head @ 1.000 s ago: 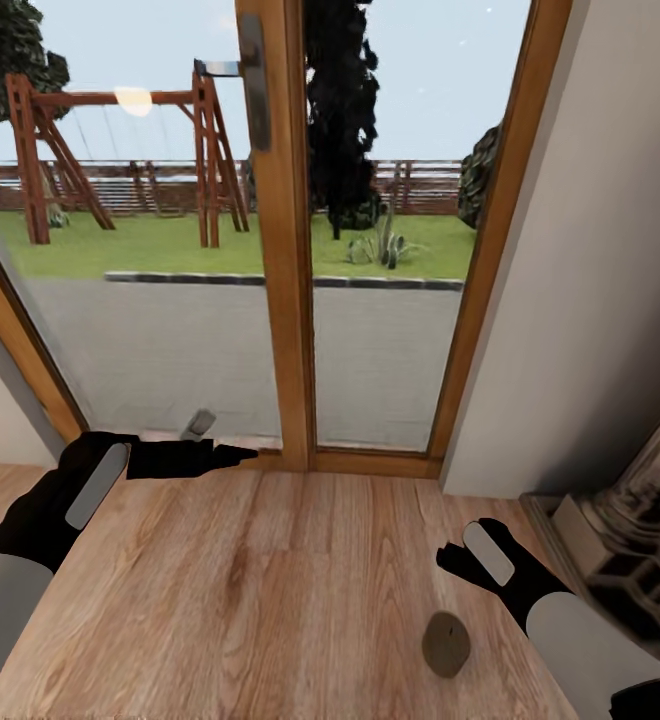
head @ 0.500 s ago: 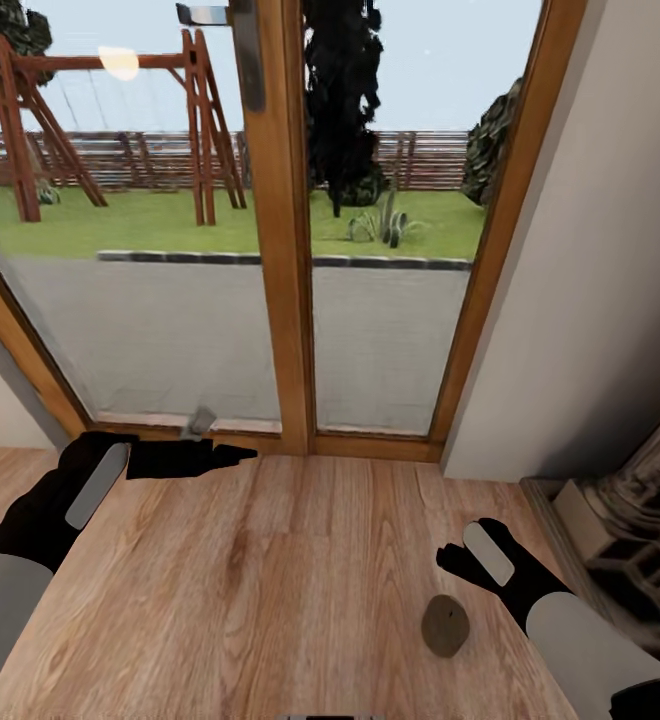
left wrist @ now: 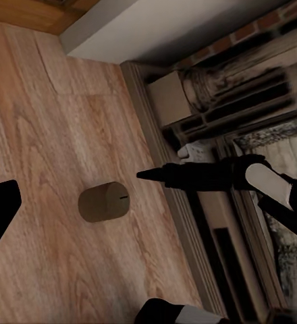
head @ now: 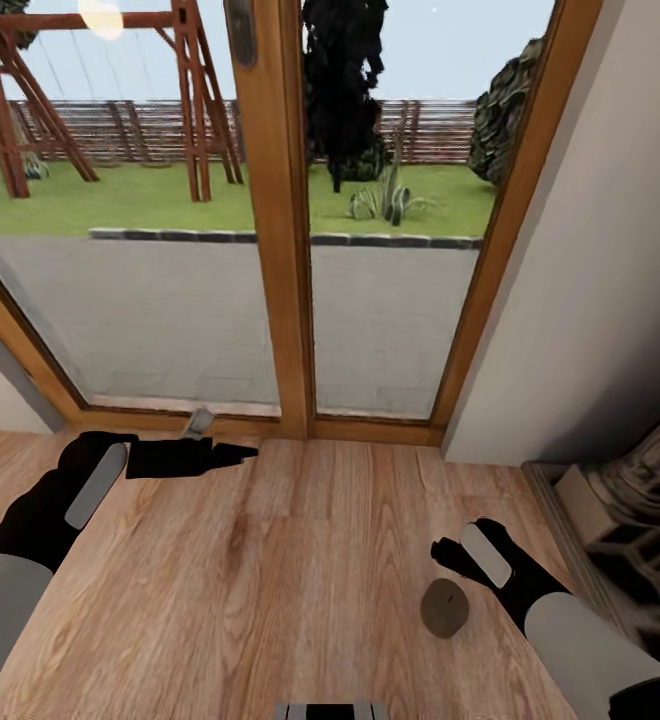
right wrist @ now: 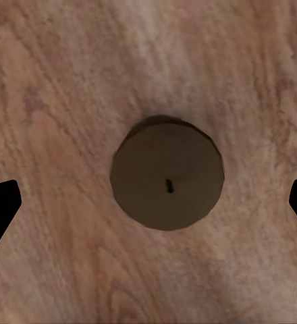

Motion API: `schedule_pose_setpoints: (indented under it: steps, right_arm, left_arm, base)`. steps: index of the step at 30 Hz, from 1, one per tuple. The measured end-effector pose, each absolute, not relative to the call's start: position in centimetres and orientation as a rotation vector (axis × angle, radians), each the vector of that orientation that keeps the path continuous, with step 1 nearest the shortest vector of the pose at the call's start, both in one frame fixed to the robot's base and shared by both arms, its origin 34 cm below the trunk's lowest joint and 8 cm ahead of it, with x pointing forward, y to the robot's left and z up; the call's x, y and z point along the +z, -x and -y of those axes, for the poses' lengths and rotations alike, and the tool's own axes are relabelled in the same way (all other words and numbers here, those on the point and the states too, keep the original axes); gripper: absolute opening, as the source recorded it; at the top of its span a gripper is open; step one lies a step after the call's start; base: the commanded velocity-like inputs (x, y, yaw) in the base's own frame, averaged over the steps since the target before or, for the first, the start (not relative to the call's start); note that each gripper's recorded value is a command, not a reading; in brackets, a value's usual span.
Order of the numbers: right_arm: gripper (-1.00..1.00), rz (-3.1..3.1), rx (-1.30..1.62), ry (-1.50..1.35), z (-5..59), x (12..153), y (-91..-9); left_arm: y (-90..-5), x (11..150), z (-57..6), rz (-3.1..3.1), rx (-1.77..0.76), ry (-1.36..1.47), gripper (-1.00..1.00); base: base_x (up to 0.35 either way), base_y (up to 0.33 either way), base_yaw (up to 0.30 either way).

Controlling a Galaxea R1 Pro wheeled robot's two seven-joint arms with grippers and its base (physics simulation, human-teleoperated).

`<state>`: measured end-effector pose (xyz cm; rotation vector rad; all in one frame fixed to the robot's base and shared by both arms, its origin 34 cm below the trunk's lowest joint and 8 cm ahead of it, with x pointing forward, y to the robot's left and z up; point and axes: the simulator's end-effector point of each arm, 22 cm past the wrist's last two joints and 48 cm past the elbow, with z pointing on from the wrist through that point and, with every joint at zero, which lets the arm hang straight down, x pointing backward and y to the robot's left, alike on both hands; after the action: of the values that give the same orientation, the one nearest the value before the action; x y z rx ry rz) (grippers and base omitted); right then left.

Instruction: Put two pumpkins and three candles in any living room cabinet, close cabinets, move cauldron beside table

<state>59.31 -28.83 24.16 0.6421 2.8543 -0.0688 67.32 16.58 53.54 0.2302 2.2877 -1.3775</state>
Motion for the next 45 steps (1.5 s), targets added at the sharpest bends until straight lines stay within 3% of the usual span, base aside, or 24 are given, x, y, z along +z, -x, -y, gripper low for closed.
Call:
schedule_pose_setpoints:
  steps: [11, 24, 45]
  right_arm:
    - [1.00, -2.860, -0.080, -0.613, 28.5, 21.8, -58.9]
    - [1.00, -2.872, -0.068, -0.602, 28.0, 20.5, -58.6]
    - [1.00, -2.866, -0.011, -0.596, 27.4, 20.1, -59.1]
  left_arm:
    - [-66.7, 52.2, -15.6, -2.272, -1.496, -0.232, 1.00]
    - [-64.4, 55.7, -13.7, -2.086, -1.817, -0.296, 1.00]
    - [-63.7, 57.1, -13.3, -2.006, -1.919, -0.324, 1.00]
  base:
    - [0.000, 0.000, 0.000]
    - [0.000, 0.000, 0.000]
    - [0.068, -0.014, 0.000]
